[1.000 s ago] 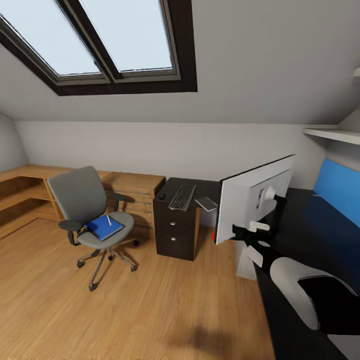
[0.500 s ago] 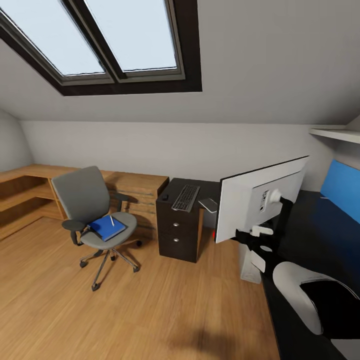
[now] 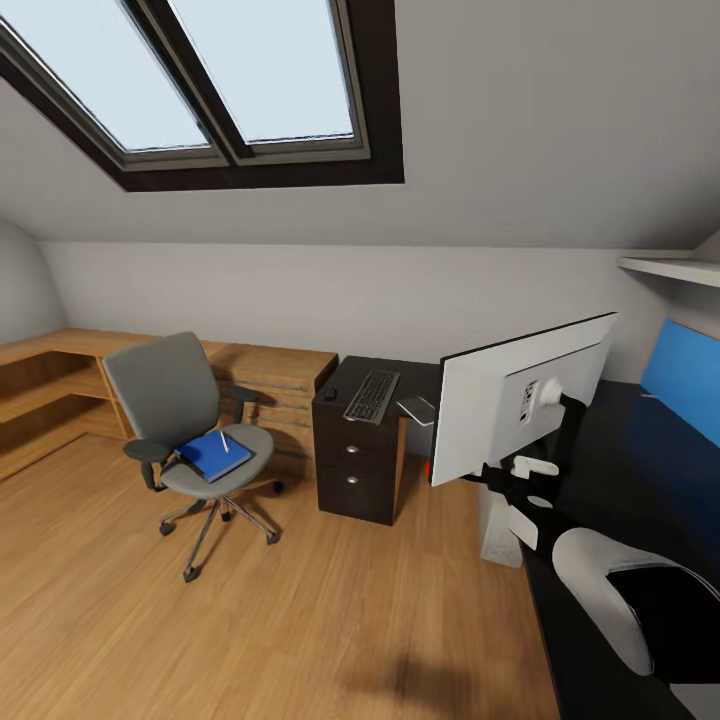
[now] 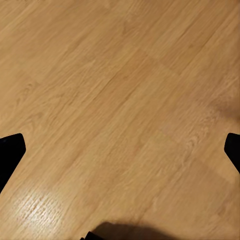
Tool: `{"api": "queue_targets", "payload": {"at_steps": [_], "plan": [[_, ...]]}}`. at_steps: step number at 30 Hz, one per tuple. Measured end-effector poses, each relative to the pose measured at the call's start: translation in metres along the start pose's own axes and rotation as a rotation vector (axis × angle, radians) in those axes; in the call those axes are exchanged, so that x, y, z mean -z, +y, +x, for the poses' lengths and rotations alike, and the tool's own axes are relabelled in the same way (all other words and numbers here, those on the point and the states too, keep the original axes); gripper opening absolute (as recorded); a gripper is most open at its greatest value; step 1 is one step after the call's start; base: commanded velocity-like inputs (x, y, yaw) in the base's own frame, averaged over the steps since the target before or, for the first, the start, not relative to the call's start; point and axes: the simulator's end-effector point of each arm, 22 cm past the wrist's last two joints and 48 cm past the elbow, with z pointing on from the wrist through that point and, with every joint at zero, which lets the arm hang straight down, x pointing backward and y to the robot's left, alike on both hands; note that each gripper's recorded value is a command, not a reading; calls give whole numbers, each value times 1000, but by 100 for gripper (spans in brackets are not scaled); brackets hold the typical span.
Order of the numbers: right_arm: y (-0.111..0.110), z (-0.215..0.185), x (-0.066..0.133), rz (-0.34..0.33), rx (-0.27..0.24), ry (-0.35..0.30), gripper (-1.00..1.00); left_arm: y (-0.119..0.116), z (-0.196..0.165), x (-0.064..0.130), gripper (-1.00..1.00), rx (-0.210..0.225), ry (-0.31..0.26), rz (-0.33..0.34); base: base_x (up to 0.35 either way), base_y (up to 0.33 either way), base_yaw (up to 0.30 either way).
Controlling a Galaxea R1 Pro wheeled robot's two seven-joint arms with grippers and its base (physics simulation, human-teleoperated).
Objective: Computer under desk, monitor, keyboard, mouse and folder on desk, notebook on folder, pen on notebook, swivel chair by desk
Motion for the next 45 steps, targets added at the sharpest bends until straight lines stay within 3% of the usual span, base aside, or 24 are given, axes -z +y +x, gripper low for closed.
{"api": "queue_targets", "payload": {"at_steps": [11, 16, 29, 36, 40, 45], "plan": [[-8, -5, 1, 31, -4, -13, 100, -1, -1, 0, 100, 1, -3, 2, 0, 37, -76], [-17, -9, 3, 74, -6, -21, 100, -1, -3, 1, 100, 2, -7, 4, 0, 249, -211], [-22, -19, 7, 86, -13, -37, 100, -3, -9, 2, 100, 7, -20, 8, 73, 289, -233], [-41, -25, 10, 163, -19, -51, 100, -3, -11, 3, 100, 8, -26, 10, 169, 64, -239], [-69, -35, 13, 227, -24, -77, 100, -4, -13, 3, 100, 8, -29, 12, 125, 3, -246], [-78, -38, 13, 239, -25, -81, 100, -5, -14, 3, 100, 9, -33, 14, 105, 47, -222]]}}
